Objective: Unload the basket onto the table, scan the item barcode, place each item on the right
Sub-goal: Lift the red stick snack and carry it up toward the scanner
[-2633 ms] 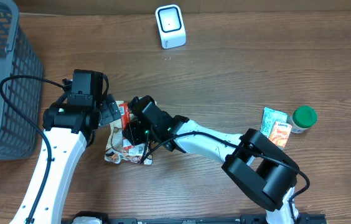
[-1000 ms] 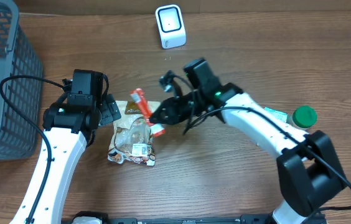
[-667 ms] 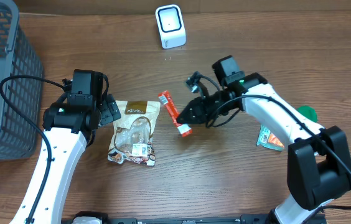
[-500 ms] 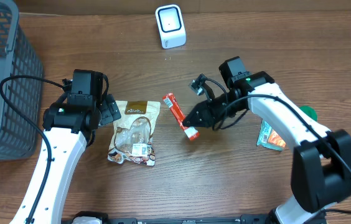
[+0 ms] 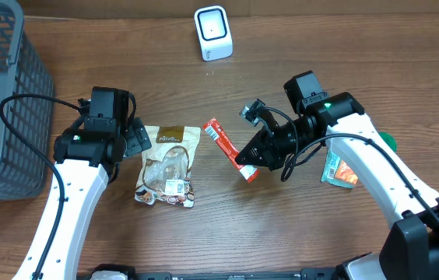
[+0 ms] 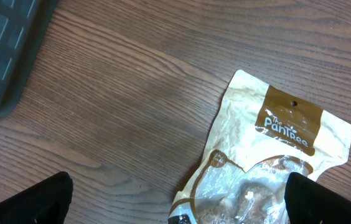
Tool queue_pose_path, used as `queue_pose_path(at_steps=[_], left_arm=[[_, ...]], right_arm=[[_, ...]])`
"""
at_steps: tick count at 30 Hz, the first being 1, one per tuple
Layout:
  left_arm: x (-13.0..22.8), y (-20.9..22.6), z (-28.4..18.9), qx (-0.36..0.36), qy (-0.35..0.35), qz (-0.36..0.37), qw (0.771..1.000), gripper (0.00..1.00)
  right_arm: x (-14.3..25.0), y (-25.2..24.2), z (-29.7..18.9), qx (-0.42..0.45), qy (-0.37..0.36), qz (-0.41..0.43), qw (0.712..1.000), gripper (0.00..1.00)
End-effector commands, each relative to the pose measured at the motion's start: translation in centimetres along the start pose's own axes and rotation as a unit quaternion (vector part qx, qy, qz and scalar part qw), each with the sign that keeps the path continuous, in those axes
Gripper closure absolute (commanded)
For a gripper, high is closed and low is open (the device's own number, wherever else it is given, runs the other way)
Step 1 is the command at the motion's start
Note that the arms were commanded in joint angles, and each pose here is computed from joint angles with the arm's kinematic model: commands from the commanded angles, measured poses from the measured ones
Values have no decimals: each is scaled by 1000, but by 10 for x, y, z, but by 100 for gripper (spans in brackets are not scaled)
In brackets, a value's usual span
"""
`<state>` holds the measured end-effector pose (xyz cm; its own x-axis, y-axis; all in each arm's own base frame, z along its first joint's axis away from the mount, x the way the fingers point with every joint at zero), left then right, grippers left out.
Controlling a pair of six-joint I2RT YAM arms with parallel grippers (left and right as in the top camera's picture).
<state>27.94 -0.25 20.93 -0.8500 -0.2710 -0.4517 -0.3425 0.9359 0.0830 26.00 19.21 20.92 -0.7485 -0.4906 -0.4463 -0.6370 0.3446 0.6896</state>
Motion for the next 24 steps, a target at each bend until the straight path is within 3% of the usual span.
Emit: queue_pose_path(at_steps=[1, 24], left_arm=[[-5, 1, -5, -2, -12, -1, 1000, 0], [-5, 1, -5, -2, -12, -1, 1000, 0]], right_arm=[[0, 5, -4, 10, -3, -23, 1000, 96], [4, -9, -5, 72, 19, -19, 997, 96]])
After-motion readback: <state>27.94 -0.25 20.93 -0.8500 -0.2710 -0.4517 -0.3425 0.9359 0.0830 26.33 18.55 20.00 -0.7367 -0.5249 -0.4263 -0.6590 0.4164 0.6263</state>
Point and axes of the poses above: each gripper's point midway between its finger pads, its own z axis out along the fingers, its own y axis along the line the jaws close on, x = y × z, the point moved 6 cm from there along -z, back along the fingers, and after that the axes turned 6 degrees about z, right-handed, at the moved point
